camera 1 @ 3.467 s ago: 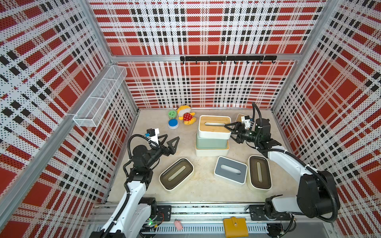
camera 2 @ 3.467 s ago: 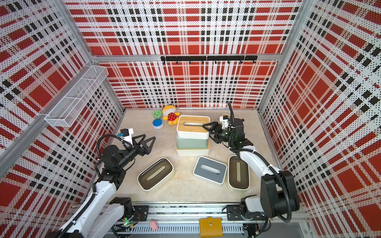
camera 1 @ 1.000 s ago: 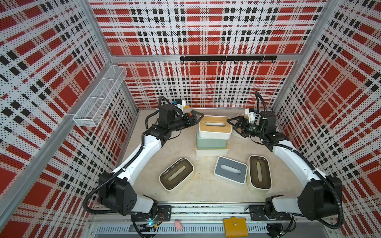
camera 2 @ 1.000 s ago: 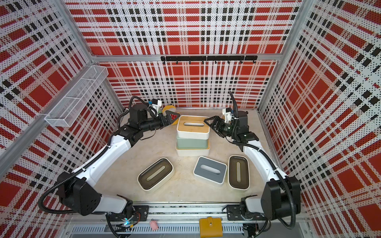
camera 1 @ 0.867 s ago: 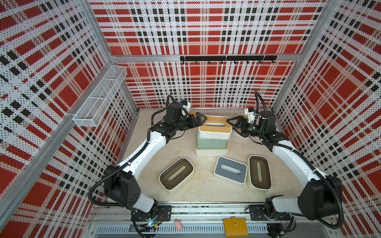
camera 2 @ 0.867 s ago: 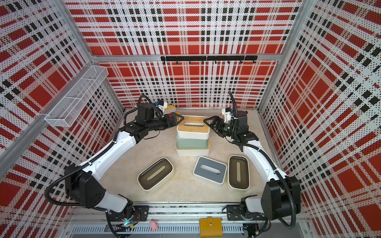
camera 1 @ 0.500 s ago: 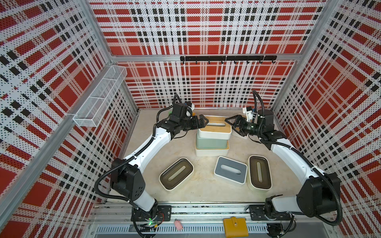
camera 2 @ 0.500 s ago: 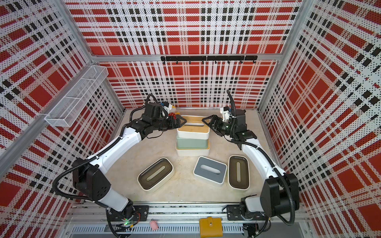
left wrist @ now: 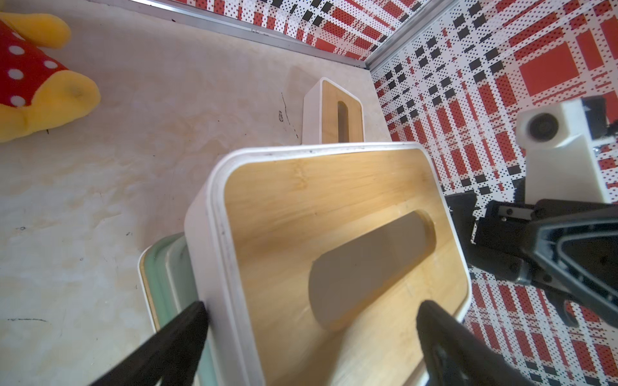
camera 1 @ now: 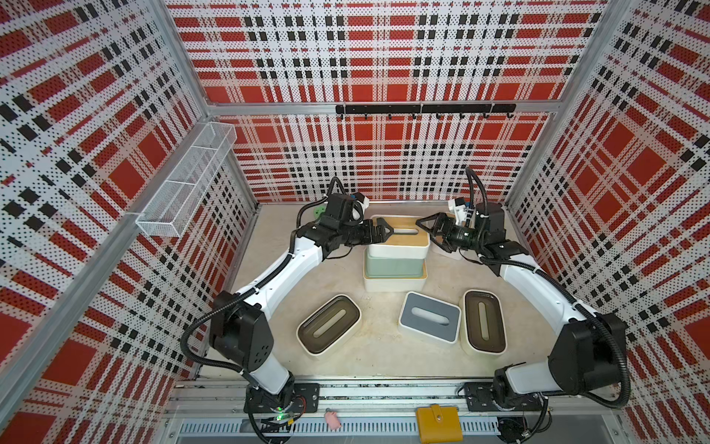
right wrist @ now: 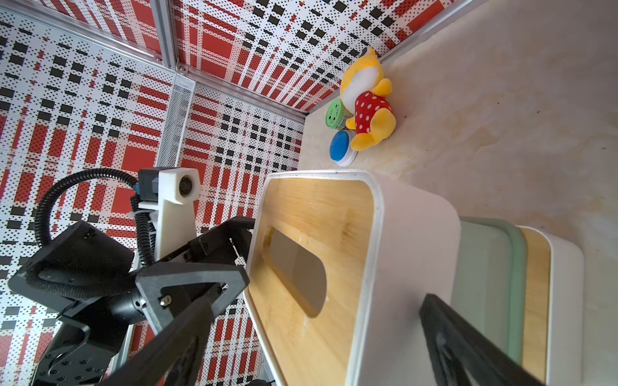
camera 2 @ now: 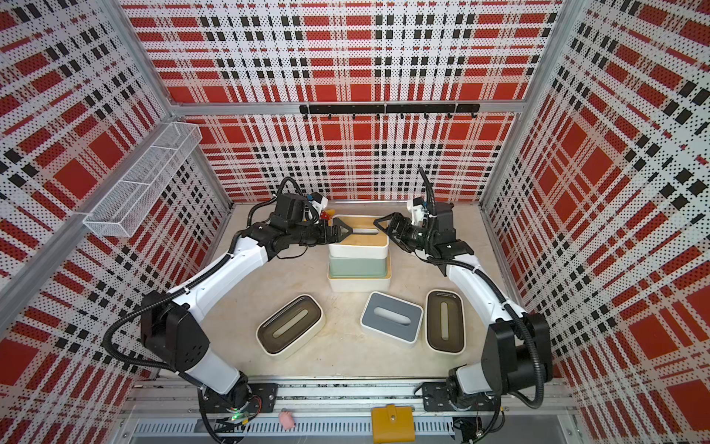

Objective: Stack the tissue boxes
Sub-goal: Adjust the tissue box on the tissue box.

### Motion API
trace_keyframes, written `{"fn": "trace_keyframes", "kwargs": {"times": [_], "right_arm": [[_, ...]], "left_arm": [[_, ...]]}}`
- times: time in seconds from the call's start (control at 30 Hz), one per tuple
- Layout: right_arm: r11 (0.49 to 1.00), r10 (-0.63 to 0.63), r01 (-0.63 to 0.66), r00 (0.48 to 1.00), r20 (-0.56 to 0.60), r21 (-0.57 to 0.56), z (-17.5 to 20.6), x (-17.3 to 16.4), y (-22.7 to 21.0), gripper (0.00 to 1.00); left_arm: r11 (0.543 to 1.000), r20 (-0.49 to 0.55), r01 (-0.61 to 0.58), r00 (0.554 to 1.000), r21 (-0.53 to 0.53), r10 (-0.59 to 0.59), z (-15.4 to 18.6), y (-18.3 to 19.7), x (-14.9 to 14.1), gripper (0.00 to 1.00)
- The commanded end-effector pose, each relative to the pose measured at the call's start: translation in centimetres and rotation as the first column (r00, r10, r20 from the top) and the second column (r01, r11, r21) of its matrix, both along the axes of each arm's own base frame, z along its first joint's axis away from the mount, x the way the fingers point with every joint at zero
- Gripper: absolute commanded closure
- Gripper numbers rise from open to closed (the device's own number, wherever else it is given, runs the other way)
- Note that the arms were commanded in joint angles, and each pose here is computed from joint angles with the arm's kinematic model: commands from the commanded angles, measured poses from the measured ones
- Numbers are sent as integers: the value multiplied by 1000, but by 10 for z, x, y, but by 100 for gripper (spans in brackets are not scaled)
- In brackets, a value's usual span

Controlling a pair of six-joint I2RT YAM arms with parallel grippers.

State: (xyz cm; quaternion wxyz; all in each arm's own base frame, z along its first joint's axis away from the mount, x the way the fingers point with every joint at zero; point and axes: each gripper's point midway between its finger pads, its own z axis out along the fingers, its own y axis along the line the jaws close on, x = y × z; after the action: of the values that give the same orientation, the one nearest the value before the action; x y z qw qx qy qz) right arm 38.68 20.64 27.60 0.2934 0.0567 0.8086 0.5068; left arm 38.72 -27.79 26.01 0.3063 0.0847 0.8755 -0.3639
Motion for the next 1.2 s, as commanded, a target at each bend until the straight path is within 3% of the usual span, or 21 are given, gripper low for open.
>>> {"fn": "trace_keyframes", "kwargs": {"times": [0.0,1.17], "right_arm": [[999,37,-40,996,84,30,26,3,12,0],[997,51,-54,997,64,51,19,-6,21,0]], "left_arm": [[999,32,36,999,-15,-36,15,-6,-13,1],[999,34,40,999,-19,-40,24,-1,-29,1]]}}
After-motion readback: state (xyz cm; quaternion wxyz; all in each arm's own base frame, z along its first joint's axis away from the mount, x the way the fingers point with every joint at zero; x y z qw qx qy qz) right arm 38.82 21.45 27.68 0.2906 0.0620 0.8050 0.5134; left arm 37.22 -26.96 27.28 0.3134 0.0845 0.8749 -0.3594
